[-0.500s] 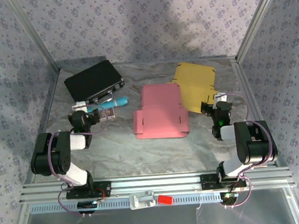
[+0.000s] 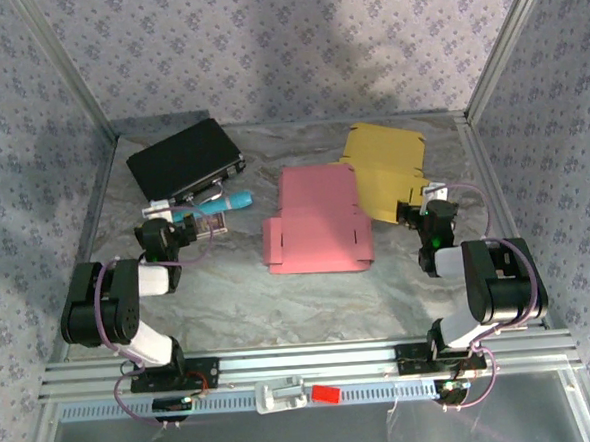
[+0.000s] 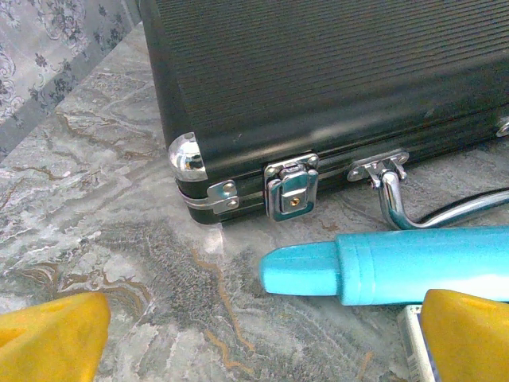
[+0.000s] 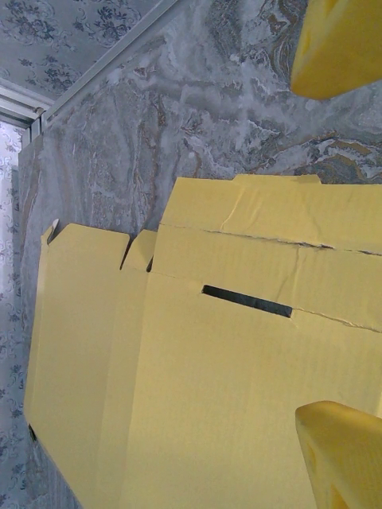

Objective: Fold the paper box

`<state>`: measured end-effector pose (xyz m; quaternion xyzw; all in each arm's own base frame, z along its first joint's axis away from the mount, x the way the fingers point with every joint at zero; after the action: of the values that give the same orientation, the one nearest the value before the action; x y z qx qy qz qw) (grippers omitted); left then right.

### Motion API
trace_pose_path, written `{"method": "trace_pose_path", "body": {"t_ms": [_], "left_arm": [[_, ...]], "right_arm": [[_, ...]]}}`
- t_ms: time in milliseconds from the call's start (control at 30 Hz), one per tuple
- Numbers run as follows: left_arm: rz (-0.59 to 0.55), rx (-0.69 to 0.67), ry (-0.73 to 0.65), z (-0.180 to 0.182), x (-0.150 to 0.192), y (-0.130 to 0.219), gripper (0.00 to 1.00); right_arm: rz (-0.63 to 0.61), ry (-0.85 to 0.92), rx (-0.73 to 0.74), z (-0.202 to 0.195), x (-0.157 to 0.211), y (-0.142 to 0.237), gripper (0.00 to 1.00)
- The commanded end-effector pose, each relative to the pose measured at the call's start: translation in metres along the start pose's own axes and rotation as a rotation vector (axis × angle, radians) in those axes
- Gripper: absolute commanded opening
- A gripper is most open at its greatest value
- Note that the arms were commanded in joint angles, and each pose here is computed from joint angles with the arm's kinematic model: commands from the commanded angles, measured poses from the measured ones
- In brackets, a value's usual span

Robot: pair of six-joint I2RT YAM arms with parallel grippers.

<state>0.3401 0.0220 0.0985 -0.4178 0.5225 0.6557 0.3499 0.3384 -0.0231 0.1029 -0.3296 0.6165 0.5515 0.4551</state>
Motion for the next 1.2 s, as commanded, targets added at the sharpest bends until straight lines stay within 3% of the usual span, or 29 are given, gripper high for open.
{"method": "trace_pose_path", "body": {"t_ms": [0,433,533,633,733,867,933,1000,1033,1100,1133,1167], "left_arm": [[-0.04,-0.01,-0.003,0.001,-0.013,-0.002,1.0],[-0.05,-0.009,-0.001,0.001,-0.013,0.0,1.0],[-0.076,-0.072,0.006,0.008,-0.024,0.013,1.0],[-0.124,-0.148,-0.009,0.01,-0.05,0.038,1.0],[-0.224,-0.219,0.095,0.017,-0.088,0.068,1.0],[-0.311,-0.224,0.148,0.011,-0.158,0.103,1.0],[-0.221,-0.206,0.251,0.013,-0.185,0.113,1.0],[0.002,-0.169,0.418,0.019,-0.191,0.121,1.0],[0.073,-0.162,0.531,0.022,-0.188,0.121,1.0],[0.136,0.084,0.678,0.005,-0.192,0.105,0.99],[0.165,0.147,0.723,-0.005,-0.19,0.1,0.94],[0.208,0.206,0.75,-0.021,-0.188,0.098,0.87]], "right_arm": [[0.0,0.007,0.002,0.0,-0.004,-0.003,0.99],[-0.011,0.004,-0.001,0.0,-0.004,-0.001,0.99],[-0.058,0.008,0.055,-0.002,-0.012,0.011,0.99],[-0.126,0.023,0.15,-0.002,-0.029,0.033,0.99],[-0.241,-0.027,0.212,-0.003,-0.062,0.061,0.99],[-0.316,-0.11,0.247,-0.007,-0.147,0.103,0.99],[-0.375,-0.102,0.237,-0.006,-0.195,0.127,0.99],[-0.369,-0.298,0.288,-0.021,-0.233,0.15,0.99],[-0.308,-0.395,0.296,-0.03,-0.237,0.153,0.99],[-0.098,-0.683,0.374,-0.054,-0.23,0.167,0.99],[-0.022,-0.781,0.37,-0.058,-0.22,0.163,0.99],[0.03,-0.771,0.194,-0.047,-0.222,0.151,0.99]]}}
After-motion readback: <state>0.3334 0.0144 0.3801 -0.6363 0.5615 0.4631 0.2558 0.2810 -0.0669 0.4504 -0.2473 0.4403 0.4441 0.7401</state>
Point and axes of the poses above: each hand's point on the last joint's axis, 136 mm out from that joint toward the fingers, its own y axis back along the fingers, its own z axis along the line the jaws close on, x = y × z, the point moved 5 cm from there along y, back along the fingers, and after that the axes turned 5 degrees about -y, right-handed, at the moved point
